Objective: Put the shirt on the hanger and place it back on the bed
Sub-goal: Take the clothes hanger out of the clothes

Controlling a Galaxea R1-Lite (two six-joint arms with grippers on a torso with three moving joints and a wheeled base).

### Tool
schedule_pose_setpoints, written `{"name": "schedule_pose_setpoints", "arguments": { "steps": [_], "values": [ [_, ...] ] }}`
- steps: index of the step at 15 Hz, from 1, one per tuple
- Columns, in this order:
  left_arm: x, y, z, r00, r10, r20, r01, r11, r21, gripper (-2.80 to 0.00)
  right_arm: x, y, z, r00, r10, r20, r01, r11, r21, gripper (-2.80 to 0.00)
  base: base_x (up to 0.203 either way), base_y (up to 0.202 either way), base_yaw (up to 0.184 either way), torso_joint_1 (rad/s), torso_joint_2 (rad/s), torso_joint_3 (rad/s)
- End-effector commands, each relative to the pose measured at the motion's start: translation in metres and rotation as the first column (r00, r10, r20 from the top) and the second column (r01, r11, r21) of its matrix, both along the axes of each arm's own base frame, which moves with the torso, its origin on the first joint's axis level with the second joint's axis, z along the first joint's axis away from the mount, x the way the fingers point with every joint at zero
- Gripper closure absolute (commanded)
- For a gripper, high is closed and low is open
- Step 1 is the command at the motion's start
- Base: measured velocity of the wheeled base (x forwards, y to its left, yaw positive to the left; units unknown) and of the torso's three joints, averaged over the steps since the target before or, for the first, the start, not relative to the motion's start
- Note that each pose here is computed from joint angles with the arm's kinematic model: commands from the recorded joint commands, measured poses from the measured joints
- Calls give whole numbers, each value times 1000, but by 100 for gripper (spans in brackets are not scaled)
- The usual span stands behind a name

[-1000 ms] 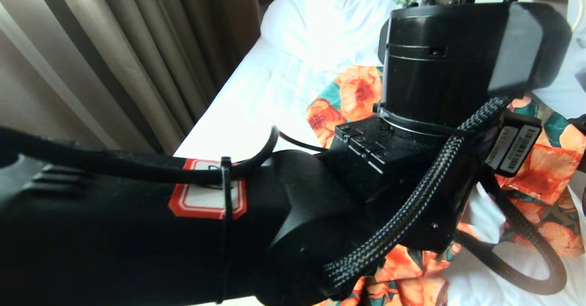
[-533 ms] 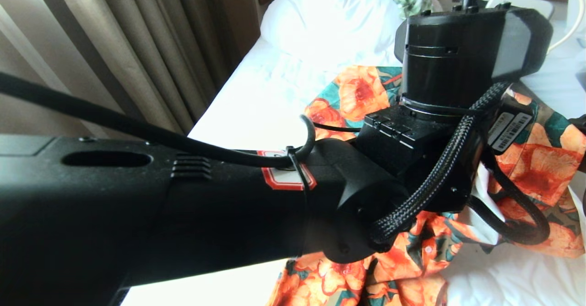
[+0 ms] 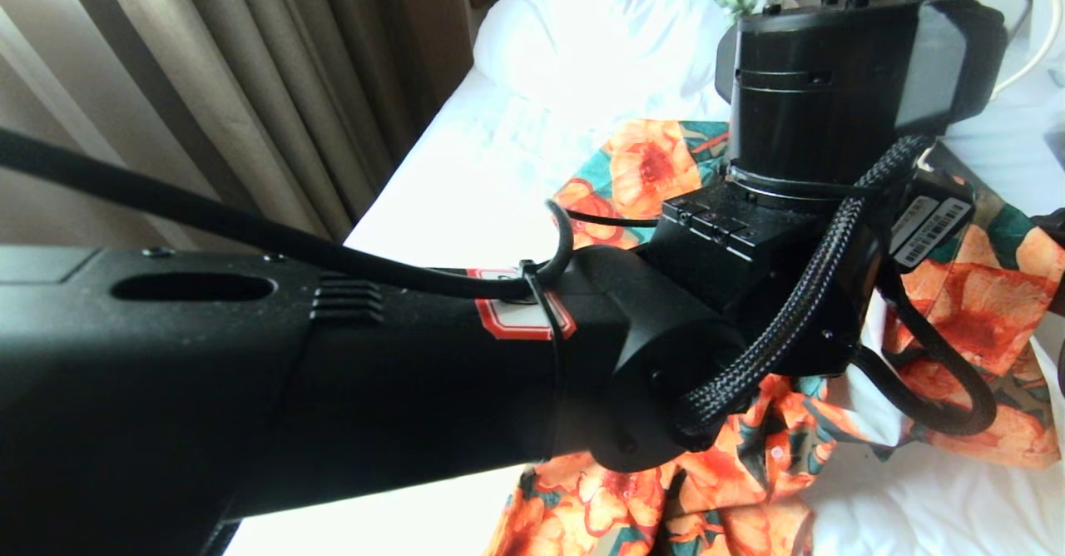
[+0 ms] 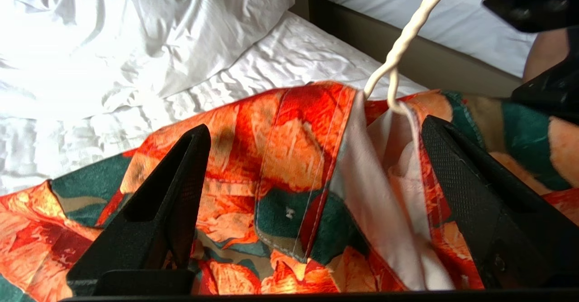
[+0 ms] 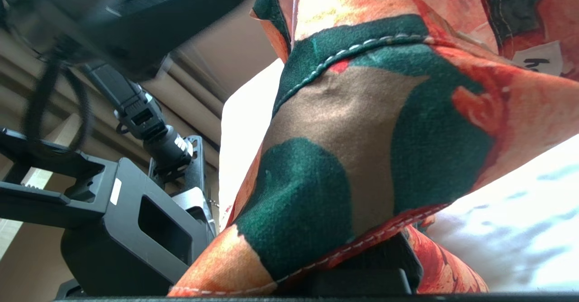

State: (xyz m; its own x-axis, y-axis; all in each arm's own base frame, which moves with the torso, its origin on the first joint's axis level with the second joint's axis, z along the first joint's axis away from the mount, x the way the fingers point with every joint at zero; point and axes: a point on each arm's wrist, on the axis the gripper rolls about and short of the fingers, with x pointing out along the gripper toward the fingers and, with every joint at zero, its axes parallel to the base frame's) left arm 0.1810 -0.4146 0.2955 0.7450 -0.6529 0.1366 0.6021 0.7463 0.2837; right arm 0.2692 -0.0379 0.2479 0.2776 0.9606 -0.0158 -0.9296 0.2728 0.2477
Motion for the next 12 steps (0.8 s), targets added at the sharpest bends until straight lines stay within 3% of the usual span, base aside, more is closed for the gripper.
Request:
{"name": "schedule_pose_setpoints", "arguments": {
  "steps": [1,6,12],
  "values": [
    [-3,3,6,1000,2,7,-2,1000,-13,-280,0,2,0,1000,15,4,-15,1000,1,0,0,0,0,0,0,0],
    [-6,-6,-4,1000,-15,1,15,1000,1,-280,-4,21,-1,997,80,-1,-80,997,1,0,0,0,0,0,0,0],
    [-7,-4,1,1000,-6,21,7,1000,-10,-280,-10,43,-5,988,156,-16,-156,988,4,0,0,0,0,0,0,0]
  ]
}}
